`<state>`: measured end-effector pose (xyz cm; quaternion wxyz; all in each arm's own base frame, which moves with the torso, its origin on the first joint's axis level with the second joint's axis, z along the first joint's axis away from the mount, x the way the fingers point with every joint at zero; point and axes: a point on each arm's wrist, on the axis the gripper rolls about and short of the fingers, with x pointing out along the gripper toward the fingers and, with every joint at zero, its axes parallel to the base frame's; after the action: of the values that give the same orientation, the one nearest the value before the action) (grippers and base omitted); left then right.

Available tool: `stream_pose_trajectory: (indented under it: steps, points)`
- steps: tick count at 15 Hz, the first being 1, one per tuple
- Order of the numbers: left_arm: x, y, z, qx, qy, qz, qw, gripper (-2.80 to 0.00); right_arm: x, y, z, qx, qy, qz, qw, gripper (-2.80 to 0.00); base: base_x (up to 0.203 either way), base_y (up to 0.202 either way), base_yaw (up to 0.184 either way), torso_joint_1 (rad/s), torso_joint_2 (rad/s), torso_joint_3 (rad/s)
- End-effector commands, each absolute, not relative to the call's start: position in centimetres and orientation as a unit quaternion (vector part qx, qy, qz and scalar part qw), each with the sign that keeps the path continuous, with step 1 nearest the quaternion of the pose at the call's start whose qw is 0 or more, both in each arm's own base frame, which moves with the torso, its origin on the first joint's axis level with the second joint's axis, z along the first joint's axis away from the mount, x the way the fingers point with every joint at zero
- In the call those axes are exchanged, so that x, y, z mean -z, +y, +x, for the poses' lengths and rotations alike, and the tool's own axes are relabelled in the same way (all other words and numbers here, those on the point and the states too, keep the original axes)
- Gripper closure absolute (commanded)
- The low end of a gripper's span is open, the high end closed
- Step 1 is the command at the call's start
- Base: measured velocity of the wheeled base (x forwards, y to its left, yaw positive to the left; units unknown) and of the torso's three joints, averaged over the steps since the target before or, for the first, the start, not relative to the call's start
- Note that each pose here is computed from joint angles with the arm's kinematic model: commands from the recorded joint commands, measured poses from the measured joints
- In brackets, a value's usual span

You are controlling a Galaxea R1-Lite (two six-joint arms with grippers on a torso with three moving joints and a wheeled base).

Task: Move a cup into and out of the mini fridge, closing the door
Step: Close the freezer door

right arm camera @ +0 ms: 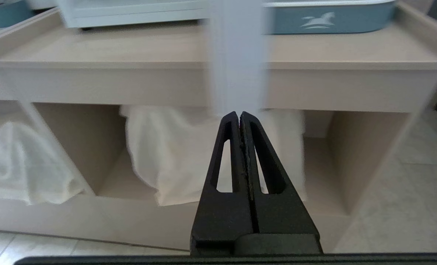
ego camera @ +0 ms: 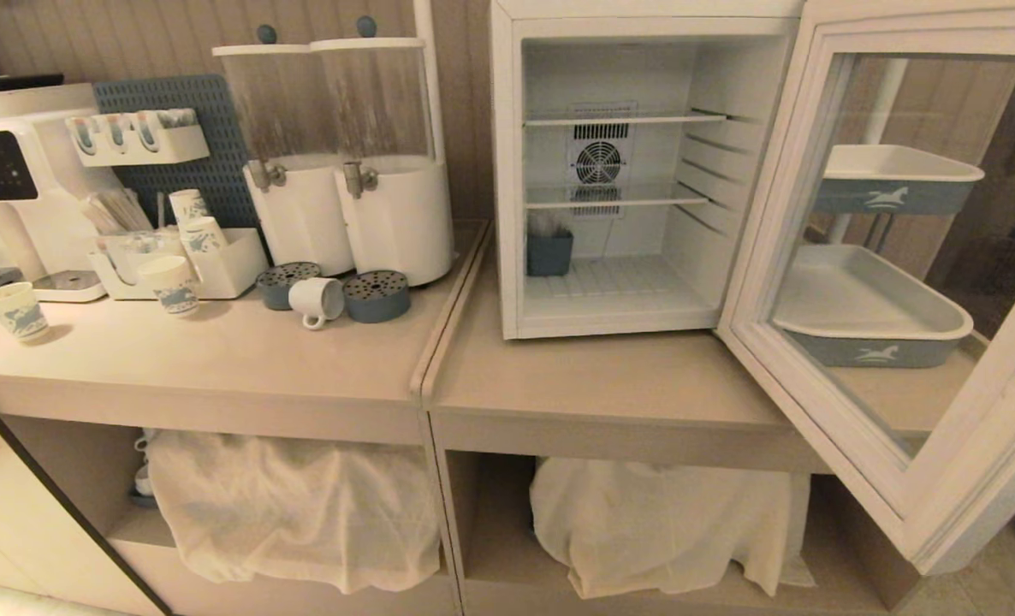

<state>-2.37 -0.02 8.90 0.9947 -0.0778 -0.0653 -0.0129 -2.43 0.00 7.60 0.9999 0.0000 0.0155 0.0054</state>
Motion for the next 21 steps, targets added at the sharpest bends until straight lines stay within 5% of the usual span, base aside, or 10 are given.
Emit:
stream_pose_trajectory:
  steps: [1,6,21]
  points:
    - [-7.8,0.0,-2.1,0.012,-0.048,-0.079,0.996,0.00,-7.6,0.0,-2.4,-0.005,0.016,0.000,1.000,0.00,0.000,-0.185,0.000,0.001,0.00,0.003]
    - [-7.8,0.0,-2.1,0.012,-0.048,-0.079,0.996,0.00,-7.6,0.0,-2.4,-0.005,0.016,0.000,1.000,0.00,0.000,-0.147,0.000,0.000,0.00,0.002]
    - [-7.8,0.0,-2.1,0.012,-0.049,-0.080,0.996,0.00,-9.9,0.0,-3.2,-0.007,-0.019,0.020,1.000,0.00,0.000,0.000,0.000,0.000,0.00,0.000]
